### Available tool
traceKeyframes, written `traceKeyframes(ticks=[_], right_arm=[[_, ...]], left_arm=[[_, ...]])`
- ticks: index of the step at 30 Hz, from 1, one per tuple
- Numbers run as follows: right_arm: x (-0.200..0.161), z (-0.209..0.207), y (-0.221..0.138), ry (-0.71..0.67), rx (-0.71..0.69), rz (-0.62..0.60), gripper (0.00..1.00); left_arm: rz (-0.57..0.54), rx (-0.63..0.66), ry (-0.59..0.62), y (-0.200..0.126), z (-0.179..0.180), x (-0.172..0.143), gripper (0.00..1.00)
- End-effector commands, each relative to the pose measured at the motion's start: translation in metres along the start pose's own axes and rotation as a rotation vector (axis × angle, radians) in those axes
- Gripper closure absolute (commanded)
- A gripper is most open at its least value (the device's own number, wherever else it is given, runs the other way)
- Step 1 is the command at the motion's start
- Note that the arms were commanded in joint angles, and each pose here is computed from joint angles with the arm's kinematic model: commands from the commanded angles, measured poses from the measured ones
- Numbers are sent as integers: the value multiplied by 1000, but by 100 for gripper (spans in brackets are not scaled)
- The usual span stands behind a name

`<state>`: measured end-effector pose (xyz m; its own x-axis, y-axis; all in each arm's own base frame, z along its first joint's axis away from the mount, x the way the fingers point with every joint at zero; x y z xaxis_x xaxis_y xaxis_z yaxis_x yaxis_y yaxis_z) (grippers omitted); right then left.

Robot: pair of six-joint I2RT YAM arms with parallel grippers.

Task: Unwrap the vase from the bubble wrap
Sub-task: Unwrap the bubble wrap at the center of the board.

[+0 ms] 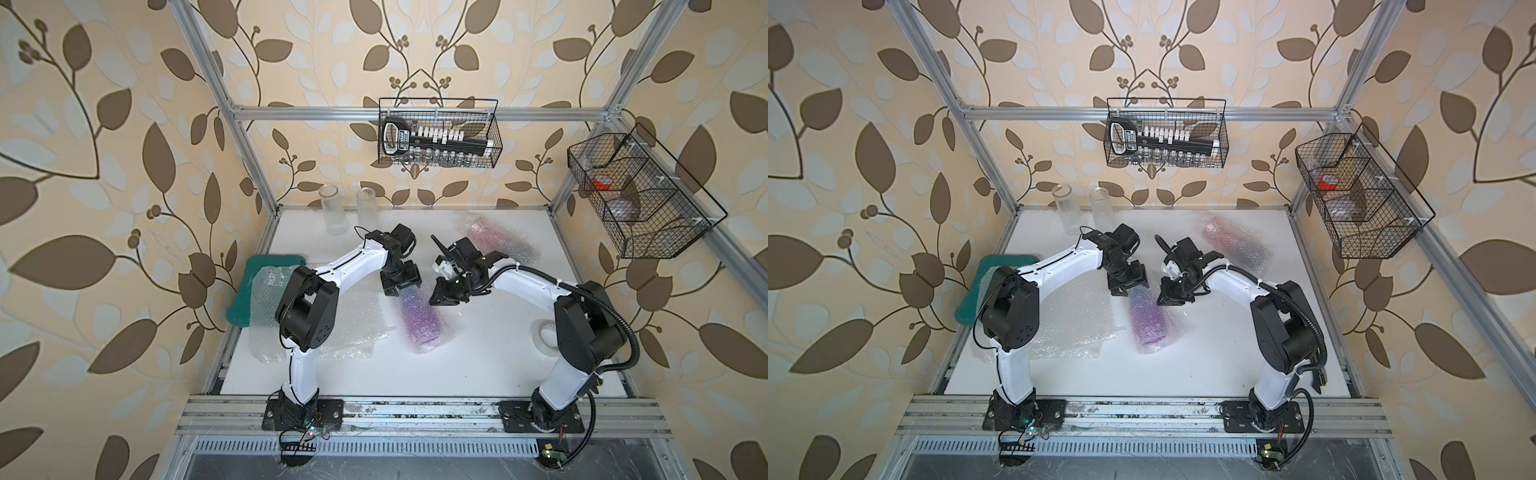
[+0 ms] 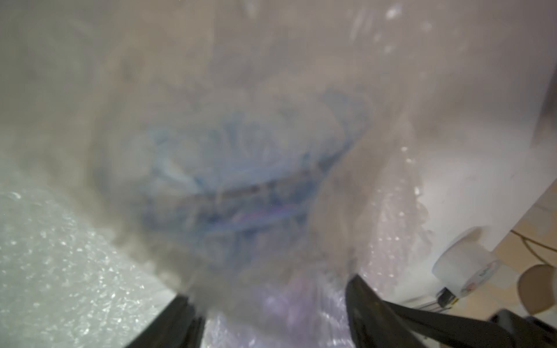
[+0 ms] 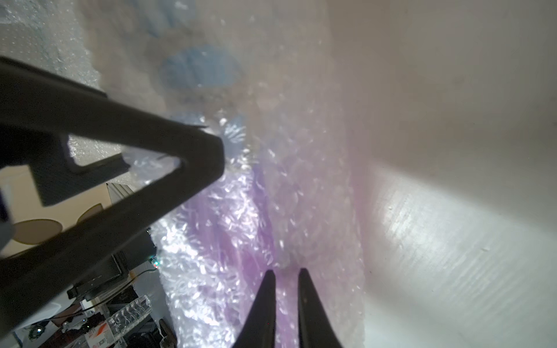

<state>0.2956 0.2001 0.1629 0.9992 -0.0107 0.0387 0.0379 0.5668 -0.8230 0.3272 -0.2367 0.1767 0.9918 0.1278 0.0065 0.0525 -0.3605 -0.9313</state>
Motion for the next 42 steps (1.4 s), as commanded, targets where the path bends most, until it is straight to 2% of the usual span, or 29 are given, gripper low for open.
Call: traceKeyframes(ticks=[1,2,5,8,11,18,28,29,32,33,42], right_arm=[[-1,13,-15,-19,25,-26,78],[-1,15,-17,-23,24,-31,75],[0,15,-20,-22,-5,-43,62],[4,11,-21,-29,-72,-64,55],[12,8,-20,-37,-142,-78,54],[40,4,-15,-36,-188,-130,54],[72,0,18,-57,-214,-83,56],[74,-2,20,-55,-218,-83,60],[77,-6,19,-43,-213,-92,92],[78,-6,15,-41,-214,-103,99],[65,-31,-25,5,-189,-194,100]], left_arm=[[-8,-4,-12,4,2,-5,47],[-4,-7,-14,6,3,-6,59],[-2,-6,-10,6,7,-9,83],[1,-2,2,6,9,-12,93],[5,3,15,4,12,-15,99],[7,19,26,6,16,-18,100],[5,16,26,6,16,-18,100],[5,17,26,6,15,-17,100],[8,25,26,7,16,-17,100],[7,33,27,6,17,-18,100],[-9,117,-2,-2,50,-28,100]])
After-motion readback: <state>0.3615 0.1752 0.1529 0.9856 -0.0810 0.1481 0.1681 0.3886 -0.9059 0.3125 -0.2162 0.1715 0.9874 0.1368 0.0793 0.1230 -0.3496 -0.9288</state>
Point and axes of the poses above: each gripper's point midway between its finger pads, its own y axis out along the fingers, its own z axis along the line the jaws close on, x = y × z, the point moved 9 cm from there along -y, back along the fingers, and after that the axes turned 7 degrees about y, right-handed, at the moved point
